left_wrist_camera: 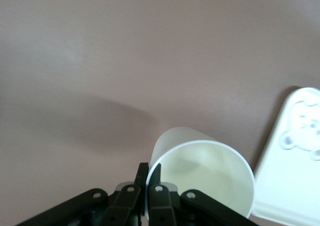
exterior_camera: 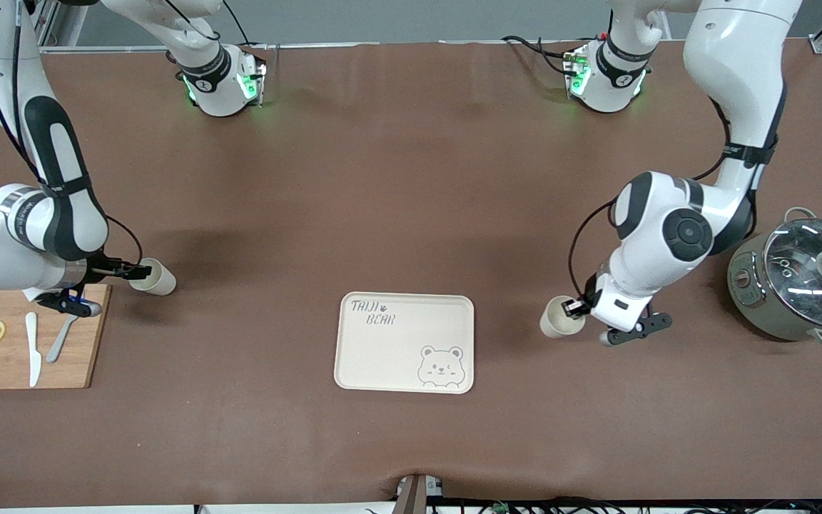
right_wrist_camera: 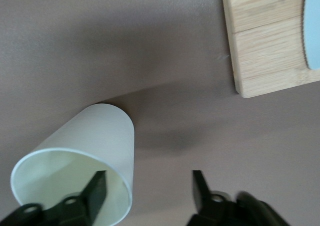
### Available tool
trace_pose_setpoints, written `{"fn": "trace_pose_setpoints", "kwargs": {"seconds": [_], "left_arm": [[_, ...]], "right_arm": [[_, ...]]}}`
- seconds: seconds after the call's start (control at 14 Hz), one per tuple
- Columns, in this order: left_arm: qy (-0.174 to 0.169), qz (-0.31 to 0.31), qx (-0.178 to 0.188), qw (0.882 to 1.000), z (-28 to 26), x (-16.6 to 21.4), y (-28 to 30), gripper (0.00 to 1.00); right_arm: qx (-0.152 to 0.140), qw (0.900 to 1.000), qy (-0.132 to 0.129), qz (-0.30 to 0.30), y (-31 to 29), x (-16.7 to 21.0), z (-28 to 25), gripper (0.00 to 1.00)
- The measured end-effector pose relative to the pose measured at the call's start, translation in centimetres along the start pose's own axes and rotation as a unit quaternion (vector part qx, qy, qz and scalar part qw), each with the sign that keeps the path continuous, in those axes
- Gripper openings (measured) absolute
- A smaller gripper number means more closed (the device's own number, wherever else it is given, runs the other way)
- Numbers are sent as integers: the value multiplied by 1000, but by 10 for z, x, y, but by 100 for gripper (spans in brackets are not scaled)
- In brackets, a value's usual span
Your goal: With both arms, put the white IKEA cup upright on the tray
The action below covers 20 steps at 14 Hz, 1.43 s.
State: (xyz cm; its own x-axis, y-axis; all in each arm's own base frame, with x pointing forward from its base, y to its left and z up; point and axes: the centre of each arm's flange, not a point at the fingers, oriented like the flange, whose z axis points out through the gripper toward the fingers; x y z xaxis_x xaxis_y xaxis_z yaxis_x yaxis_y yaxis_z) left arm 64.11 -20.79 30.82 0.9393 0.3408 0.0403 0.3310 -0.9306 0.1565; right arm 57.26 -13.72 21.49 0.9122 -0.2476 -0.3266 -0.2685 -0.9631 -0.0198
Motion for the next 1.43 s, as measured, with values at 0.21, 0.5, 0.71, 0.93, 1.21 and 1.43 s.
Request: {"fn": "trace_pose_setpoints", "kwargs": {"seconds": [0.21,0.5,0.71,0.93,1.21,1.43], "left_arm": [[1,-28,-11,1000,7,-9,38,4],[-2,-60,-21,998,23,-15,72,4],[-7,-81,-25,996,36,-22,93,4],[-7,-94,-32,995,42,-27,112,4],[-14,-118,-33,992,52,-46,134,4],[-23,-124,-26,992,67,-62,145,4]], "right_arm": [[1,1000,-8,2,-3,1,10,40],[13,1000,-10,6,-12,2,15,17],[13,1000,-10,7,-11,3,14,5],[13,1000,-9,7,-12,3,14,5],[44,999,-15,14,-26,3,12,5],[55,998,-19,9,-39,4,3,5]]}}
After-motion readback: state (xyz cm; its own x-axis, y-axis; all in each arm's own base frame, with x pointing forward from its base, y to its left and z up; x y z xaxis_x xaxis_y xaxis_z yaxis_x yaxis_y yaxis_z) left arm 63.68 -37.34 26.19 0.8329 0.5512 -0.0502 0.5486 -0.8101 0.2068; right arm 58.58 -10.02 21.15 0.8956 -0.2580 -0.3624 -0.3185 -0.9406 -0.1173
